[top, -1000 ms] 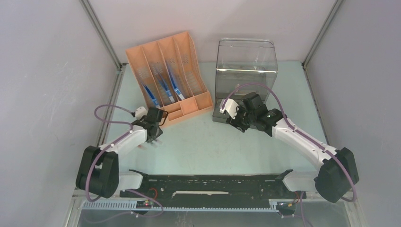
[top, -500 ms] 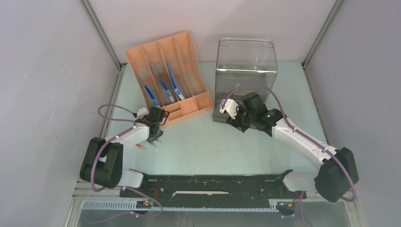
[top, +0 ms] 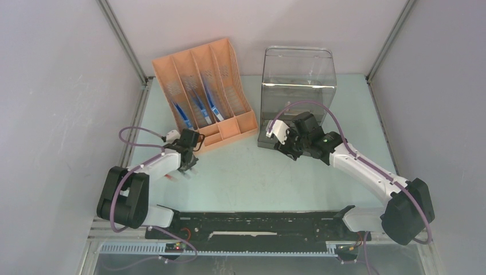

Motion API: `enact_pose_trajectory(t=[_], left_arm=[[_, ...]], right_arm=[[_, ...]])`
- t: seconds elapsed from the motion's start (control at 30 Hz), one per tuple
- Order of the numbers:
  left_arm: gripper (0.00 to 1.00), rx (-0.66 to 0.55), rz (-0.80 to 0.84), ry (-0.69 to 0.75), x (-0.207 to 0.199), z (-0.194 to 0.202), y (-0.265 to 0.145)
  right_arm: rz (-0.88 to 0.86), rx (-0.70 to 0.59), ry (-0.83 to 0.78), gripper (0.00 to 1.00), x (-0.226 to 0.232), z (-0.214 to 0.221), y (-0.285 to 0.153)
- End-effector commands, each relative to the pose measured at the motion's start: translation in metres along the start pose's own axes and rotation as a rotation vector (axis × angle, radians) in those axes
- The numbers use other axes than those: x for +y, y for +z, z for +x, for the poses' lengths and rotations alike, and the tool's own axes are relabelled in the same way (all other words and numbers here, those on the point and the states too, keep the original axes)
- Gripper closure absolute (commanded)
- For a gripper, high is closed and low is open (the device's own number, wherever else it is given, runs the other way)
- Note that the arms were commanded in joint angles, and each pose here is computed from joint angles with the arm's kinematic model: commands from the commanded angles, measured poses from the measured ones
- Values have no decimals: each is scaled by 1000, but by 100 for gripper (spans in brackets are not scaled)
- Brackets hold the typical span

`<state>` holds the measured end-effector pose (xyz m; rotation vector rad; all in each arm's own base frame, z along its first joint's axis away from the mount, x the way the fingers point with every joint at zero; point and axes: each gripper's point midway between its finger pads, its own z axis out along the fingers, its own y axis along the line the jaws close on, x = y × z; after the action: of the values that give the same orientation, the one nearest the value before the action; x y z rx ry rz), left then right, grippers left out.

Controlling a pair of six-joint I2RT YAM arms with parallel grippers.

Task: Organize the desk
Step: Pick up the stationery from the center of the board.

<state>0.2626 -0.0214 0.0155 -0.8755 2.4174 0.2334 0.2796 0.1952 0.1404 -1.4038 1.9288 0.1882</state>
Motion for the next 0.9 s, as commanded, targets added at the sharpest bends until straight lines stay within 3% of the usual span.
enact_pose_trajectory(t=[0.0, 0.47, 0.87], left_arm=[[83, -8, 31, -20, -6, -6, -3], [97, -34, 87, -39, 0, -5, -15], [100, -160, 298, -133, 3, -17, -55]], right_arm=[[21, -34, -25, 45, -7, -14, -4], [23, -38, -25, 45, -7, -15, -6], [-6, -63, -27, 45, -1, -19, -9]])
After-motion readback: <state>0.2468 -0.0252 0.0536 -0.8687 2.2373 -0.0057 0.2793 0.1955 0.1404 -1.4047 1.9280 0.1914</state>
